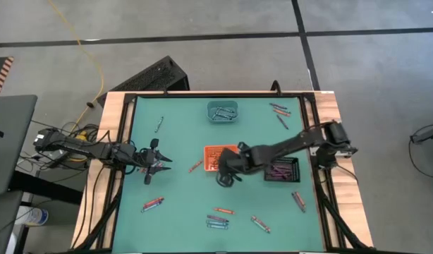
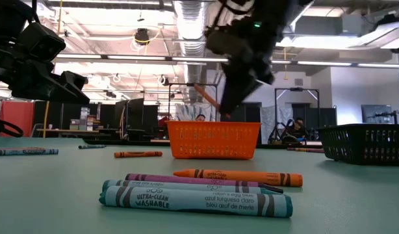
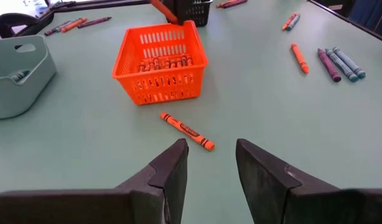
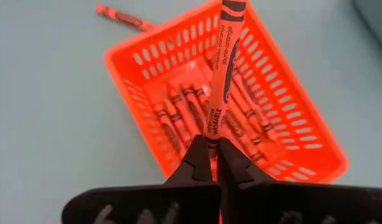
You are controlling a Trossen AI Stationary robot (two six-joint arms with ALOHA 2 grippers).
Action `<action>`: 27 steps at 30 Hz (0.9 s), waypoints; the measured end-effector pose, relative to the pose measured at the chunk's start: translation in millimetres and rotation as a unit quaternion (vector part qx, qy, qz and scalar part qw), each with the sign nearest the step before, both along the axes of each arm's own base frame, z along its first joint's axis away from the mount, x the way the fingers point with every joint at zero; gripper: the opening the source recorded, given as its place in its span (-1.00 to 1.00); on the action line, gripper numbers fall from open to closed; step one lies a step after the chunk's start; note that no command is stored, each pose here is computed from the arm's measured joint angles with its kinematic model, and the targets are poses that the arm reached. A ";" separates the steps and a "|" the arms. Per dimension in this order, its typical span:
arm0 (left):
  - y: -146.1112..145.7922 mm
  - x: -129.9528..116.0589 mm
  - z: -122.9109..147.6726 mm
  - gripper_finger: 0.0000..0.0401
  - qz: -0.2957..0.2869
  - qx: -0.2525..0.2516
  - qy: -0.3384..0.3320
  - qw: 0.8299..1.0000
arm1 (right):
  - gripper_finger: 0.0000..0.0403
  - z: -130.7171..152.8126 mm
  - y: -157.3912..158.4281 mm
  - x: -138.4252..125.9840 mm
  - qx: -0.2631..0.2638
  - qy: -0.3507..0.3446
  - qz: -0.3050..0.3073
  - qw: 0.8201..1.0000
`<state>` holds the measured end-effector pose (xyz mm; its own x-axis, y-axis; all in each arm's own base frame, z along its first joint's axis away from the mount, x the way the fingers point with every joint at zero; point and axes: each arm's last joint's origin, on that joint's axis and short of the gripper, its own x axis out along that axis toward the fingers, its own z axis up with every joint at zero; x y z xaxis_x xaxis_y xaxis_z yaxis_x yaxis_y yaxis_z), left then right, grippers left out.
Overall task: Sort crayons
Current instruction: Put the orange crayon into the orange bin
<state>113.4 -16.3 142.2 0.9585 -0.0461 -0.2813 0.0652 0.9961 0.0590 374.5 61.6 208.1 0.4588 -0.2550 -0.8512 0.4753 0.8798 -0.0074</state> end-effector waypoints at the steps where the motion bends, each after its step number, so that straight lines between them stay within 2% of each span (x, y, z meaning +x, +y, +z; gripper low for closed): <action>1: 0.0 0.0 -0.1 -0.37 0.000 0.000 0.000 1.000 | -0.99 1.1 -3.0 2.7 -0.005 0.008 0.004 1.000; 7: 0.0 0.0 0.0 -0.37 0.000 0.000 0.000 1.000 | -0.93 -5.8 -13.7 9.8 -0.033 0.068 0.040 0.996; 15: 0.0 0.0 -0.1 -0.37 0.000 0.000 0.000 1.000 | -0.70 -4.9 -17.3 4.2 -0.037 0.096 0.040 0.994; 21: 0.0 0.0 0.0 -0.37 0.000 0.000 0.000 1.000 | -0.65 -4.5 -17.1 1.3 -0.033 0.106 0.036 0.993; 24: 0.0 0.0 -0.1 -0.36 0.000 0.000 0.000 1.000 | -0.65 -2.1 -12.9 -5.4 -0.009 0.124 0.028 0.992; 27: 0.0 0.0 -0.1 -0.36 0.000 0.000 0.000 1.000 | -0.65 7.8 2.9 -16.1 -0.014 0.133 0.050 0.990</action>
